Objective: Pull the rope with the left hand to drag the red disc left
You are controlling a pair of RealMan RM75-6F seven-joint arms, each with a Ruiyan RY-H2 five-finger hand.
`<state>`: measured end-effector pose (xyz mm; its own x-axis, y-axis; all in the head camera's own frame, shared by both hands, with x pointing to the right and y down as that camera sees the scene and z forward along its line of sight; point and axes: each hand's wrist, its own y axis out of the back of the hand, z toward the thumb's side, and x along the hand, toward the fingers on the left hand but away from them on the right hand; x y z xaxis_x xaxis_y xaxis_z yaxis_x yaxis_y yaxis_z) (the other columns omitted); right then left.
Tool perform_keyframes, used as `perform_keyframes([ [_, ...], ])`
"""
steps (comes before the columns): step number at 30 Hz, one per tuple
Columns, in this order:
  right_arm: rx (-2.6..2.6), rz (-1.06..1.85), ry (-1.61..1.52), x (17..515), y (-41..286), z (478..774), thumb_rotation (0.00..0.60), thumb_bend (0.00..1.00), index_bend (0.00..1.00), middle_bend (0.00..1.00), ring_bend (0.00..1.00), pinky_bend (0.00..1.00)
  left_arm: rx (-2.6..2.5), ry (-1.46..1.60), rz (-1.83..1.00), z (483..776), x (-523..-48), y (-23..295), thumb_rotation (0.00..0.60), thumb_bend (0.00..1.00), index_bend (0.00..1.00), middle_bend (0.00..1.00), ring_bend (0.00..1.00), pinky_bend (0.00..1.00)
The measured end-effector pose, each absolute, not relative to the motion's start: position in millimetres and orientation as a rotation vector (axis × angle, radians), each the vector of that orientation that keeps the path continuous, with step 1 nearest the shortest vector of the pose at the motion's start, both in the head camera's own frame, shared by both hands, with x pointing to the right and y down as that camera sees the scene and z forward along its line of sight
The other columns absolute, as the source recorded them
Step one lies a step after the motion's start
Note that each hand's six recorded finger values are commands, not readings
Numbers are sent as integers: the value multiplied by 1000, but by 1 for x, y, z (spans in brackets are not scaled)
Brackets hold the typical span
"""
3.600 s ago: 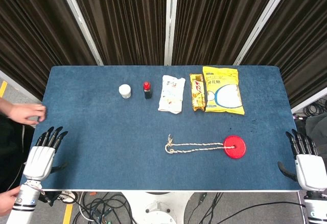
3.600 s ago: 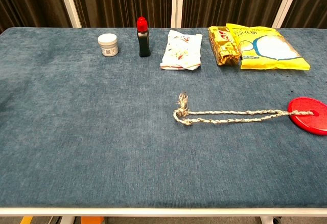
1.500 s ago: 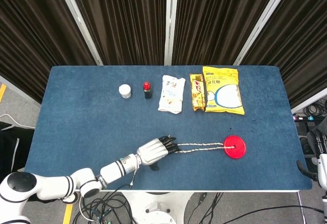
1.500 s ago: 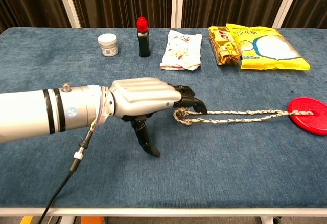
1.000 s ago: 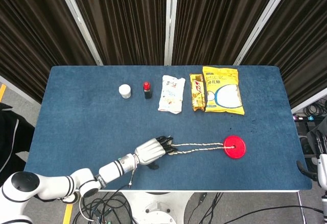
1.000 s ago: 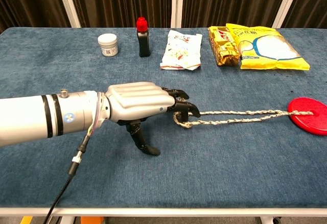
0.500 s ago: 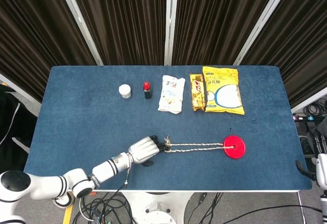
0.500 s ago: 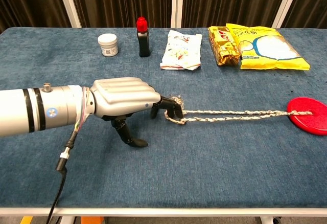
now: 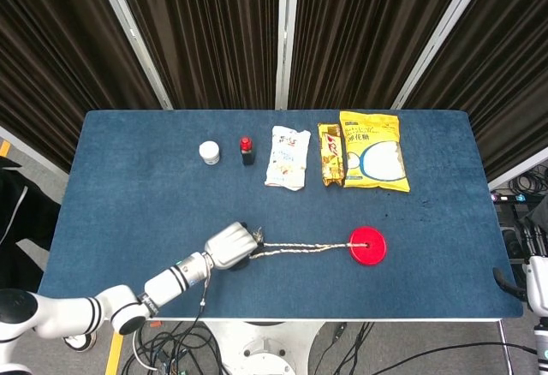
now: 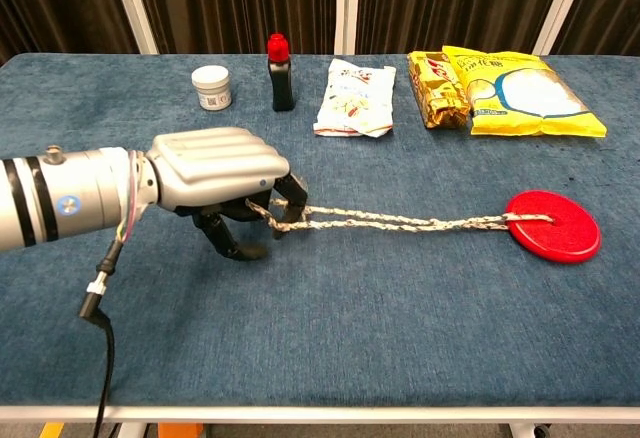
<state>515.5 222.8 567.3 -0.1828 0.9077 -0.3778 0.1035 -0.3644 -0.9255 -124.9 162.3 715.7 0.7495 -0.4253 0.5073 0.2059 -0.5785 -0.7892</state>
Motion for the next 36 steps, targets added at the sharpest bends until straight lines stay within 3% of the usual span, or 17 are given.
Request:
perform_keyframes([
  [4,-1443,1614,-1203,514,222,567,600,197,0,0,0,0,-2010,193,-868,711,-130,158,600,331,774,1000,776,589],
  [11,-1444,1617,-1202,514,222,568,600,197,0,0,0,0,-1975,301,-924,699,-154,136,600,330,775,1000,796,629],
  [17,-1454,1618,-1199,512,221,570,600,203,0,0,0,0,-1874,430,-1054,689,-203,105,600,330,776,1000,796,638],
  [23,-1451,1610,-1197,510,219,568,600,203,0,0,0,0,-1692,547,-1274,681,-276,74,600,331,778,1000,794,642],
  [27,-1447,1609,-1194,509,219,567,600,203,0,0,0,0,-1538,700,-1452,662,-351,56,600,331,778,1000,793,642],
  [30,-1452,1611,-1191,508,219,569,600,203,0,0,0,0,-1427,801,-1535,643,-400,52,600,331,778,1000,792,640],
  [36,-1467,1608,-1182,503,219,573,600,203,0,0,0,0,-1335,914,-1605,621,-453,59,600,331,778,1000,789,634],
])
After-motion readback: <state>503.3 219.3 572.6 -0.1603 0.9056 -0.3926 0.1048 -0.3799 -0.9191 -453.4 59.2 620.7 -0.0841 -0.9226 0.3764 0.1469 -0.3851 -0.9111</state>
